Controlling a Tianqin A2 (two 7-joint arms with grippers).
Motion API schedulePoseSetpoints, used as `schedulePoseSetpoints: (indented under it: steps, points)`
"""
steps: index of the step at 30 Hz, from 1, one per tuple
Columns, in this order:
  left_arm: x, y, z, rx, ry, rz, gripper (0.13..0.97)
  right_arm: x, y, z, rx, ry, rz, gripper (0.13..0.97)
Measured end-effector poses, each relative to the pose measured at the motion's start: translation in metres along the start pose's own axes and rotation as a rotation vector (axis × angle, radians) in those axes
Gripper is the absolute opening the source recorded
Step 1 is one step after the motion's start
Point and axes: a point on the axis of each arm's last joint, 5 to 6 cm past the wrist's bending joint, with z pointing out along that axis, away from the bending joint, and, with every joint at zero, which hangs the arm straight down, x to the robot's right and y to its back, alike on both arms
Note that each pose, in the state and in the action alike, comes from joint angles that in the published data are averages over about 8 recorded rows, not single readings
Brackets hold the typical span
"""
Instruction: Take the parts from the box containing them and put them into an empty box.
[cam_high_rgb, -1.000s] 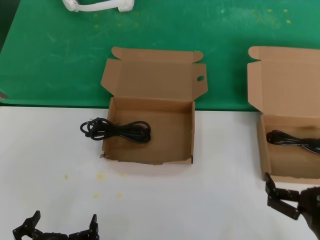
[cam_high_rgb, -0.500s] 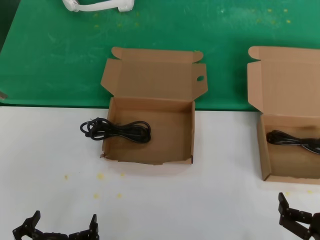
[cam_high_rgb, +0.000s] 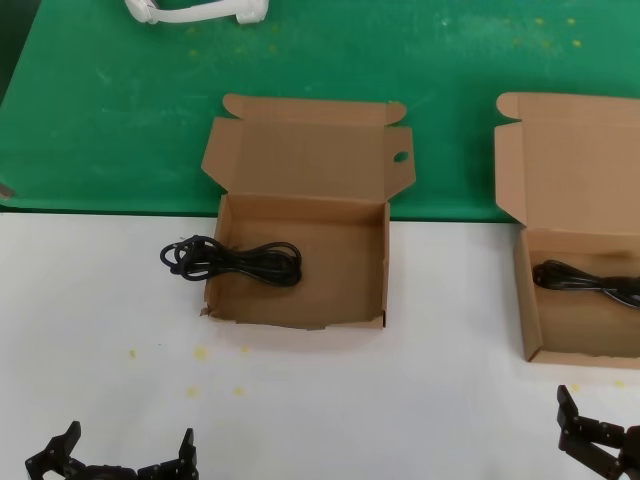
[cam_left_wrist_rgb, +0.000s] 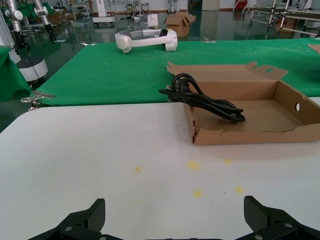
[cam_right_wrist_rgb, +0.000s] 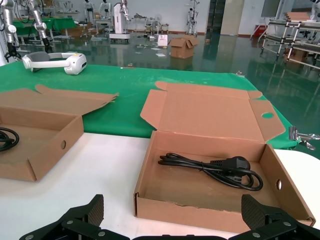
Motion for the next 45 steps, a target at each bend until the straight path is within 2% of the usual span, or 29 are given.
schedulePoseSetpoints:
  steps: [45]
  points:
    - [0.0,0.0,0.0,0.0,0.0,0.0,0.966,0.0,0.0,0.0,0.0,0.0,0.0,0.966]
